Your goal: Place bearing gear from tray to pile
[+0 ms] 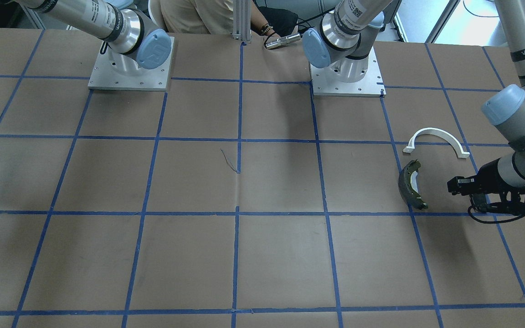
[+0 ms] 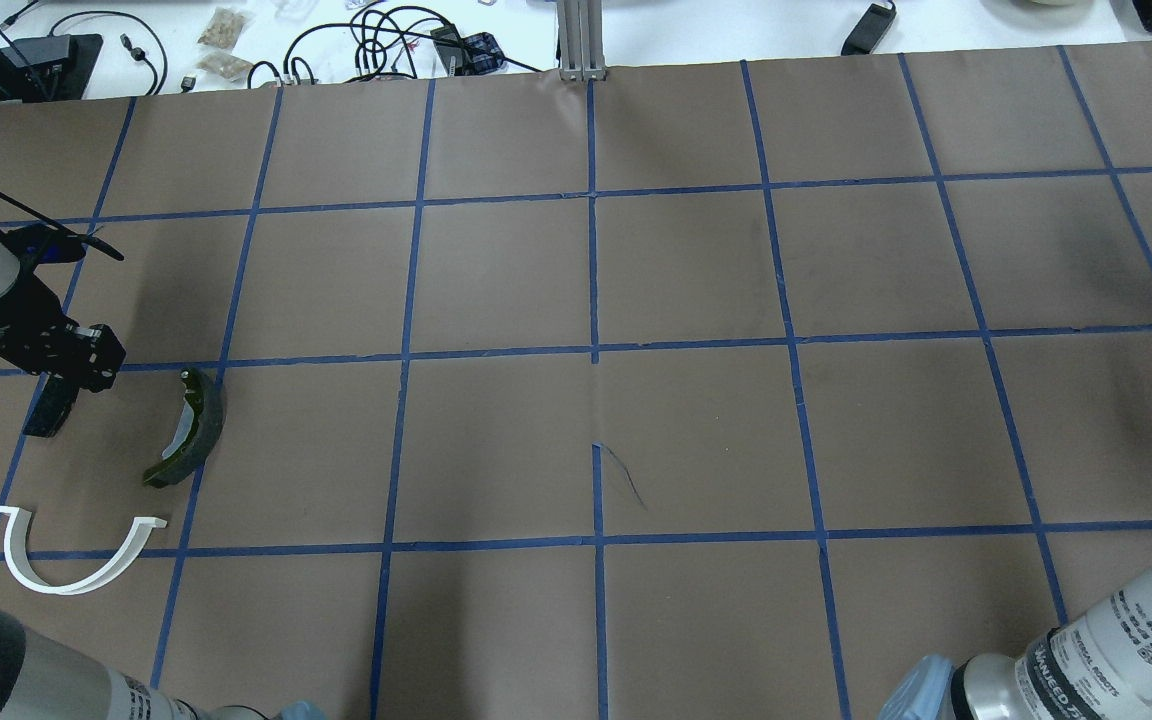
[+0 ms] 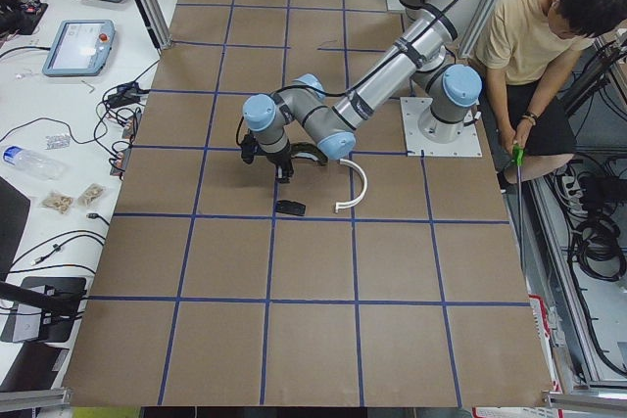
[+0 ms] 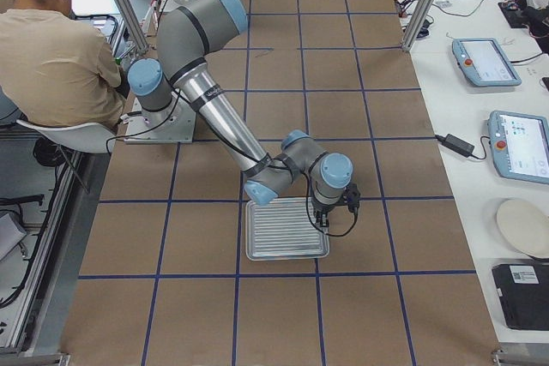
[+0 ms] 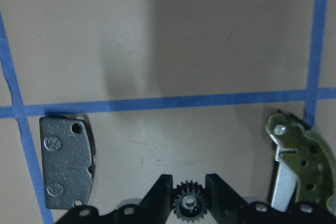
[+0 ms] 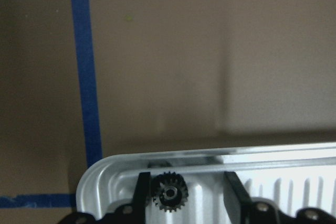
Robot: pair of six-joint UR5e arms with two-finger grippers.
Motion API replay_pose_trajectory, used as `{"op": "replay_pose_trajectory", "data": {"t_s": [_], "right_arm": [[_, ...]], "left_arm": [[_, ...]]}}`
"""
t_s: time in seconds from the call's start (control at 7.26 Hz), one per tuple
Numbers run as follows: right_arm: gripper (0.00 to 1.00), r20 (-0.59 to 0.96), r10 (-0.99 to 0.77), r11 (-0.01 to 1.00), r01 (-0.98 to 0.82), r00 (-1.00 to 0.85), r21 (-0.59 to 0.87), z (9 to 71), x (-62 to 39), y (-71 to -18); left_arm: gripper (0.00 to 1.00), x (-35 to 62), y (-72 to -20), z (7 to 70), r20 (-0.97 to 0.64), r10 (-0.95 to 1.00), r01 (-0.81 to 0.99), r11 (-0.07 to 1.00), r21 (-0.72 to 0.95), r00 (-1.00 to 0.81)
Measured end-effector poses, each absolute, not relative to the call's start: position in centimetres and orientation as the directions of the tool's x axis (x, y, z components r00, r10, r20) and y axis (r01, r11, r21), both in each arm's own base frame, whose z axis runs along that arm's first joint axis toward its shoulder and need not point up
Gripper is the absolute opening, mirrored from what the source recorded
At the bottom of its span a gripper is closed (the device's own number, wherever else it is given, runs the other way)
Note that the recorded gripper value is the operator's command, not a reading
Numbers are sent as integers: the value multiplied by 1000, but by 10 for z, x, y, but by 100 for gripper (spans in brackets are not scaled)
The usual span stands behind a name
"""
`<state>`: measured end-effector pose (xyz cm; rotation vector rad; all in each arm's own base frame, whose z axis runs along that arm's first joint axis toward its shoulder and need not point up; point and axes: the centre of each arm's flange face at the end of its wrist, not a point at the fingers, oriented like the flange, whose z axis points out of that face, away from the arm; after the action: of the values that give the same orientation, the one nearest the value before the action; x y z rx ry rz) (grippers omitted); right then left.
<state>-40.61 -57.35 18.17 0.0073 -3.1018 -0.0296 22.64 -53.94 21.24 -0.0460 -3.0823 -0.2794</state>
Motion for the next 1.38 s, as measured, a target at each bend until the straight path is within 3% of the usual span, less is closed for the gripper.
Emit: {"op": "replay_pose_trajectory", "data": {"t_s": [0.14, 0.28, 0.96, 1.1, 1.24, 1.38], "right_arm": [[8, 39, -5, 1000, -4, -999, 19, 182, -406, -573], [0, 40, -6, 1000, -5, -999, 18, 182, -406, -574], [0, 71, -32, 999, -33, -997, -12, 212, -376, -594], [0, 81, -47, 999, -49, -996, -19, 238, -340, -608], [0, 66, -69, 998, -69, -995, -6, 262, -287, -622], [0, 45, -79, 997, -78, -996, 11, 279, -219, -637]], "left_arm": [[0, 221, -533, 206, 58, 25, 35, 982, 186, -998], [0, 214, -527, 201, 67, 29, 42, 980, 196, -997], [0, 205, -512, 180, 93, 30, 51, 971, 233, -995], [28, 204, -510, 176, 96, 29, 52, 970, 238, -995], [86, 204, -509, 175, 98, 28, 51, 969, 240, -995], [100, 204, -508, 175, 99, 25, 49, 970, 239, -995]]}}
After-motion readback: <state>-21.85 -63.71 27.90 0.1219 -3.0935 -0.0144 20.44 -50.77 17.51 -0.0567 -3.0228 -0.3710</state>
